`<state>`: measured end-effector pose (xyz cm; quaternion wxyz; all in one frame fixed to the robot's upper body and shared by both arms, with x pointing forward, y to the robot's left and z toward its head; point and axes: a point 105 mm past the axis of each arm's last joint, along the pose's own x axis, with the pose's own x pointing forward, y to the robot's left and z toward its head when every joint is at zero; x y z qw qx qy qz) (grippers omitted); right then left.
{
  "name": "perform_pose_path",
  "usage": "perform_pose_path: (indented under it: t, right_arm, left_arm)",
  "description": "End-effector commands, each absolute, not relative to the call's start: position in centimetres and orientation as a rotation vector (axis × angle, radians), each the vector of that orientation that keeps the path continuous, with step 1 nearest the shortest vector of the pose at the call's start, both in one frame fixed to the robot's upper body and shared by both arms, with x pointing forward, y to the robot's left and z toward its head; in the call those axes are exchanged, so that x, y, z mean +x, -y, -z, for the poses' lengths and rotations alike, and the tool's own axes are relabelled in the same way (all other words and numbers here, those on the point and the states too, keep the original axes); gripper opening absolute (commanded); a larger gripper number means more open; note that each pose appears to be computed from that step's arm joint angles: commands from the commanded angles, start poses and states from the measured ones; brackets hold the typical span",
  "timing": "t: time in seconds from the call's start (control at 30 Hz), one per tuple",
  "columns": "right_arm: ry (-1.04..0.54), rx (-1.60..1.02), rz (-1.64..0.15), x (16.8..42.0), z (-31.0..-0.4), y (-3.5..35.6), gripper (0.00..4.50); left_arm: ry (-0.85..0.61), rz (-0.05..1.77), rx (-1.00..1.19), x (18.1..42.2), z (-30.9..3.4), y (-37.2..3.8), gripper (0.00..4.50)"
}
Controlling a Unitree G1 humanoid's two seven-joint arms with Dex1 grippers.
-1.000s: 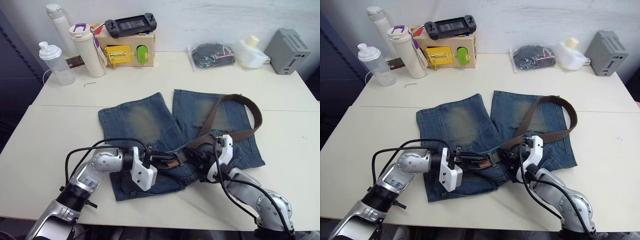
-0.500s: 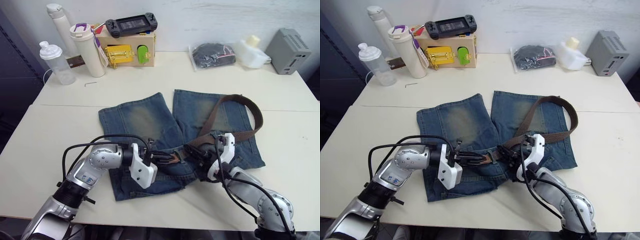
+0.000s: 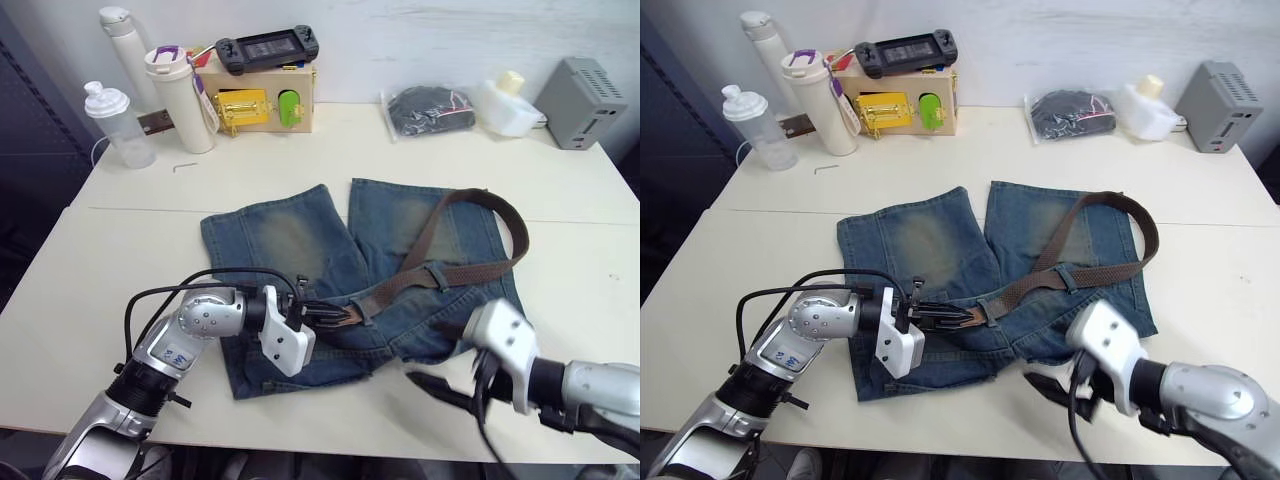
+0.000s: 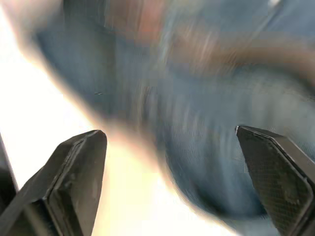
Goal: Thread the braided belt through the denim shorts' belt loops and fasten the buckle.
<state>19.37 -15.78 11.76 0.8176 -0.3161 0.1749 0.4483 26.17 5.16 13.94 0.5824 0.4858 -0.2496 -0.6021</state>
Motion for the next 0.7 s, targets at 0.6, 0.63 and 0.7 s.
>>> perform_pose_path:
  t: [0.6, 0.63, 0.7]
  right_arm:
    - [-0.305, -1.007, -0.619, 25.1, -8.9, 19.8, 0.01]
    - [-0.322, -1.013, -0.558, 25.8, -9.1, 20.8, 0.01]
    - [-0.346, -0.967, -0.415, 27.3, -10.5, 22.7, 0.01]
  left_arm:
    - [0.635, 1.393, 1.141, 25.5, -14.2, -5.3, 0.00]
    - [0.643, 1.390, 1.149, 25.3, -14.3, -5.4, 0.00]
    - [0.661, 1.376, 1.166, 25.0, -14.6, -6.0, 0.00]
